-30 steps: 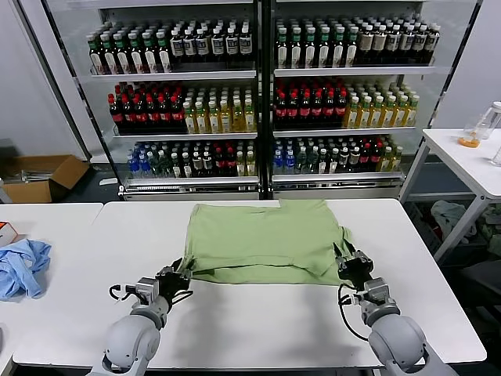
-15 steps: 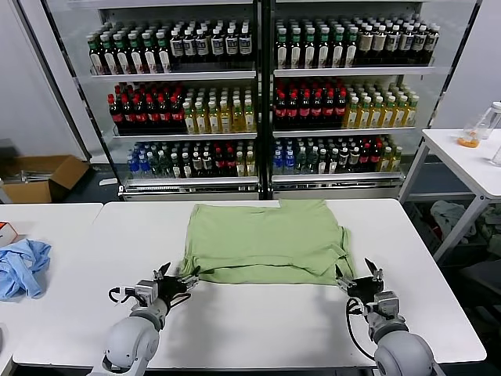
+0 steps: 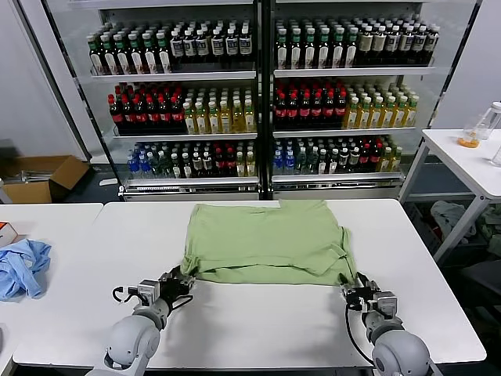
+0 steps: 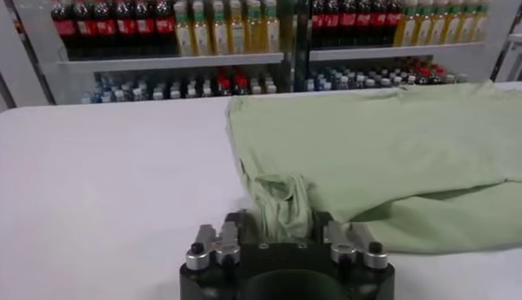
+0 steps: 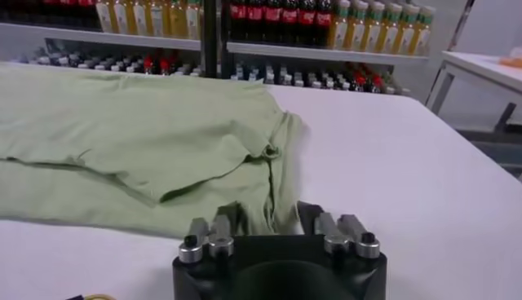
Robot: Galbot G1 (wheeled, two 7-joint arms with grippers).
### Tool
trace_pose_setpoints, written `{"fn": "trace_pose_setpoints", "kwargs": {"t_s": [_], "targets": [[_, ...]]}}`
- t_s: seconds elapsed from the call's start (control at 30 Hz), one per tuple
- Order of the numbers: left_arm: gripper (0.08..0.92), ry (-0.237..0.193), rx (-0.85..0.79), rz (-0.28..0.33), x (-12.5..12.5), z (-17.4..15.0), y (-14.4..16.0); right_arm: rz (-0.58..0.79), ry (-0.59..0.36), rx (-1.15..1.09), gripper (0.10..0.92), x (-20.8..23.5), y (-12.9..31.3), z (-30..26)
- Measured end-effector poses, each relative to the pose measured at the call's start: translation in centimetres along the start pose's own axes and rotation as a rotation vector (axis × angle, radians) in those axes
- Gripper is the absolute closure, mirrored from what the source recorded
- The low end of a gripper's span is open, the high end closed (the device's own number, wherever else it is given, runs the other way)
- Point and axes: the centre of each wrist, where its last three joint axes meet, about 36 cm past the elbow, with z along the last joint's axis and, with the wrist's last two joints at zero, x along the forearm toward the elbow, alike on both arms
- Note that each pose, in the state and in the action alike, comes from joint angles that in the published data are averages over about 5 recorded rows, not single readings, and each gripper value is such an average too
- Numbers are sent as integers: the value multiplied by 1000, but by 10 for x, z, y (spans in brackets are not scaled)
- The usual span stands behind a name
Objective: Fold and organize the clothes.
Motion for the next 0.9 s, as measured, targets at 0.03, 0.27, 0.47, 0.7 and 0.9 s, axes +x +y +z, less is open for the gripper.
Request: {"fn": "trace_pose_setpoints", "kwargs": {"t_s": [0.03,0.27,0.47,0.7,0.9], "targets": [[598,1,6,6,0,0,0,-2,1,0,707,0,-1,0],[806,9,63,50,3,1,3,-19,1,3,885,9,-3,0],[900,7,110,76,12,3,1,-41,-9,18,909,29,-1,0],[901,9,141,90,39,11,-7,-61,-16,50,909,67,1,6],[901,11,139,94,75,19,-12,-65,-6,88,909,105,-5,13]]}}
